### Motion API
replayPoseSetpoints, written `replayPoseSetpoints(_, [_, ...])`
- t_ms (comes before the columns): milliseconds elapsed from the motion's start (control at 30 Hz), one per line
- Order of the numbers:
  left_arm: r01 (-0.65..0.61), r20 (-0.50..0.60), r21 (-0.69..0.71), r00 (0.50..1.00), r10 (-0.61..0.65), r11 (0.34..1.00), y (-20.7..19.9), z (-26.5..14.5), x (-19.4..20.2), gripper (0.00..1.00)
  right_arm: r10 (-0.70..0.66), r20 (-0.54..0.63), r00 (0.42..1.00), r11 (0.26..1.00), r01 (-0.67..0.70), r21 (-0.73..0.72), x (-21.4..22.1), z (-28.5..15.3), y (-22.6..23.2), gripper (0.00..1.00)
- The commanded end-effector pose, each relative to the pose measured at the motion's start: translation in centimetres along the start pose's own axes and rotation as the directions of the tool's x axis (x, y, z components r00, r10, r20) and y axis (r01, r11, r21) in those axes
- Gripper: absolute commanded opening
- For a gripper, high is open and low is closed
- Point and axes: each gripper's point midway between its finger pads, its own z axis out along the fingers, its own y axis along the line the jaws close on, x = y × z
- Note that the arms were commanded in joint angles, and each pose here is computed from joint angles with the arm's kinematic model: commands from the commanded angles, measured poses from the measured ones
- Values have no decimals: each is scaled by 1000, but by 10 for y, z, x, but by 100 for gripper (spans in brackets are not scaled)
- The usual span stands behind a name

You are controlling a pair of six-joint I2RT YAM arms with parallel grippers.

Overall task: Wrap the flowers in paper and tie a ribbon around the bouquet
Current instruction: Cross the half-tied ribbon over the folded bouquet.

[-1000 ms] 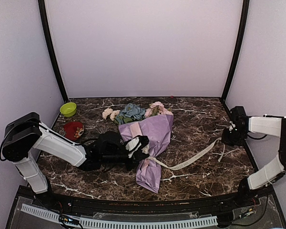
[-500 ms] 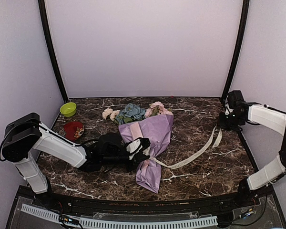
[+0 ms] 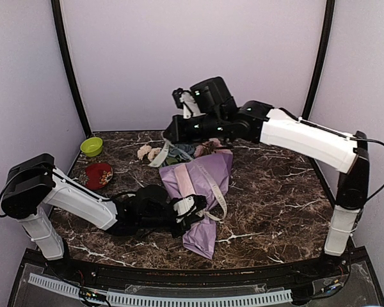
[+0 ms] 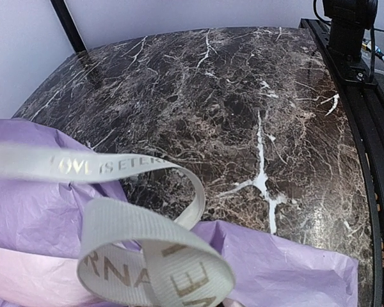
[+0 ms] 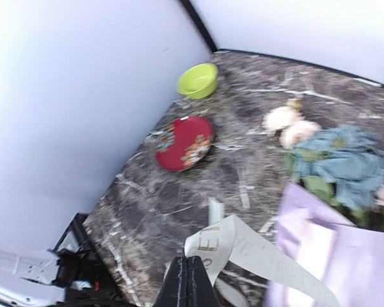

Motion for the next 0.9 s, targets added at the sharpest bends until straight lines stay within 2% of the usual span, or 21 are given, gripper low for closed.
replayPoseSetpoints(0, [-34, 3, -5, 999, 34, 999, -3, -5, -7, 0, -98, -115, 989, 981, 76, -176, 41, 40, 83, 0])
replayPoseSetpoints(33, [-35, 0, -6, 999, 35, 999, -3, -5, -5, 0, -123, -151, 981, 976, 92, -197, 56, 55, 95, 0])
replayPoseSetpoints(200, [-36, -12, -13, 999, 35, 999, -4, -6, 0, 0, -168, -187, 968, 937, 98, -336, 79, 67, 150, 0])
replayPoseSetpoints(533, [-32, 1, -16, 999, 32, 999, -5, -5, 1, 0, -177, -255, 951, 928, 74, -366, 112, 74, 160, 1])
replayPoseSetpoints(567, [-30, -2, -17, 1000, 30, 999, -5, -4, 1, 0, -178, -256, 950, 929, 76, -363, 112, 74, 159, 14])
replayPoseSetpoints(600, [-28, -7, -15, 1000, 28, 999, -5, -4, 1, 0, -182, -255, 949, 930, 82, -359, 112, 73, 158, 33])
replayPoseSetpoints(667, [-28, -6, -17, 1000, 28, 999, -5, -5, 1, 0, -197, -240, 951, 938, 111, -329, 108, 72, 152, 93])
replayPoseSetpoints(700, [-28, -5, -20, 1000, 28, 999, -5, -5, 1, 0, -203, -228, 952, 943, 128, -306, 105, 71, 147, 99])
replayPoseSetpoints(867, [-19, -4, -23, 1000, 19, 1000, -4, -7, 2, 0, -220, -163, 962, 952, 175, -249, 77, 54, 129, 100])
